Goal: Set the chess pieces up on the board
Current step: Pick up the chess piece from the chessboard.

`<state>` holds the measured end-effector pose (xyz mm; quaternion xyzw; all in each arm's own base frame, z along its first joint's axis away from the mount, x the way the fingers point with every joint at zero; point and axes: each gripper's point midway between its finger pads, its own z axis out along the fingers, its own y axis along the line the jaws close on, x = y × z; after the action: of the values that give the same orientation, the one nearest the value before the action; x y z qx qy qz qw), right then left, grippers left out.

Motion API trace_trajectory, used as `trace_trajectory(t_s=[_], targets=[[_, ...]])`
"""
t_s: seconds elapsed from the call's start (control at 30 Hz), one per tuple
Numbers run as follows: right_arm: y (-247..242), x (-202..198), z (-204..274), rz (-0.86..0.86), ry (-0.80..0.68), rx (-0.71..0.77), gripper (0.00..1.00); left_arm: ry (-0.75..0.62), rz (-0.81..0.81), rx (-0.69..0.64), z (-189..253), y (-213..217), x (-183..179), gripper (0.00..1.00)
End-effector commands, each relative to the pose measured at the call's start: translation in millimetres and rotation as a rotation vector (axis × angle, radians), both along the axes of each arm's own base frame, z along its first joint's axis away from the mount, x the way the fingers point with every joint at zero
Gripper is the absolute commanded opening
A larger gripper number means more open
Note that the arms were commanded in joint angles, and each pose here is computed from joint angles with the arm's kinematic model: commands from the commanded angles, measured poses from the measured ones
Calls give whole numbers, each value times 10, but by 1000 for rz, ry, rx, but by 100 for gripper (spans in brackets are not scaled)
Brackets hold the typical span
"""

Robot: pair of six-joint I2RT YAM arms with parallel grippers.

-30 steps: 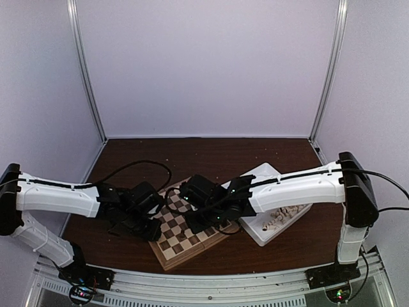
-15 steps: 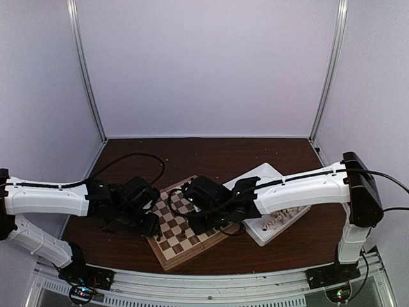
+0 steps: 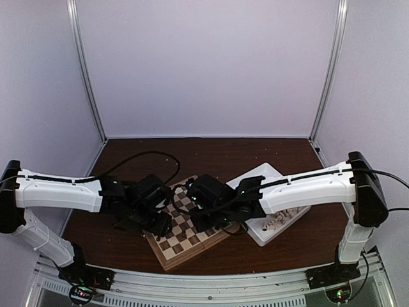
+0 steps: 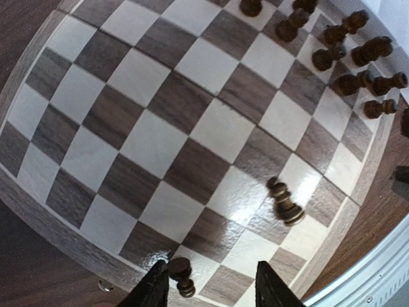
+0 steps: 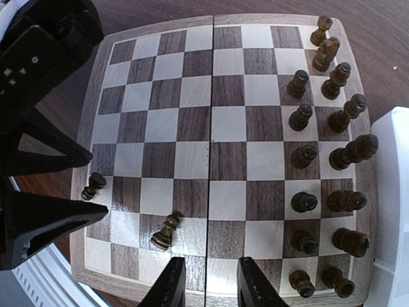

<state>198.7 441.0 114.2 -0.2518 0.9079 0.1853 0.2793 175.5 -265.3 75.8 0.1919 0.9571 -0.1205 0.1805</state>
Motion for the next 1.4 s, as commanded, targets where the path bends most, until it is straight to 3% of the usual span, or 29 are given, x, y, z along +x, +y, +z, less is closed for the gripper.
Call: trace_trajectory(t_s=[0.0,0.2,0.43,1.1,1.37], targets=[[-226,114,249,-108,-89,21,30,-34,-61,-53,189,-266,57,46],[-602,247,532,-236,-211,67,29,10,-57,-113,133,-482,49,46],[-972,296,762,-320,-308,102,33,49,-30,-89,-1,-605,81,41],[-1195,232,802,-327,-330,154,34,156,15,59,-311,-594,58,39],[-1237,217,820,-323,-333,153,33,166,14,70,-362,-619,61,21]])
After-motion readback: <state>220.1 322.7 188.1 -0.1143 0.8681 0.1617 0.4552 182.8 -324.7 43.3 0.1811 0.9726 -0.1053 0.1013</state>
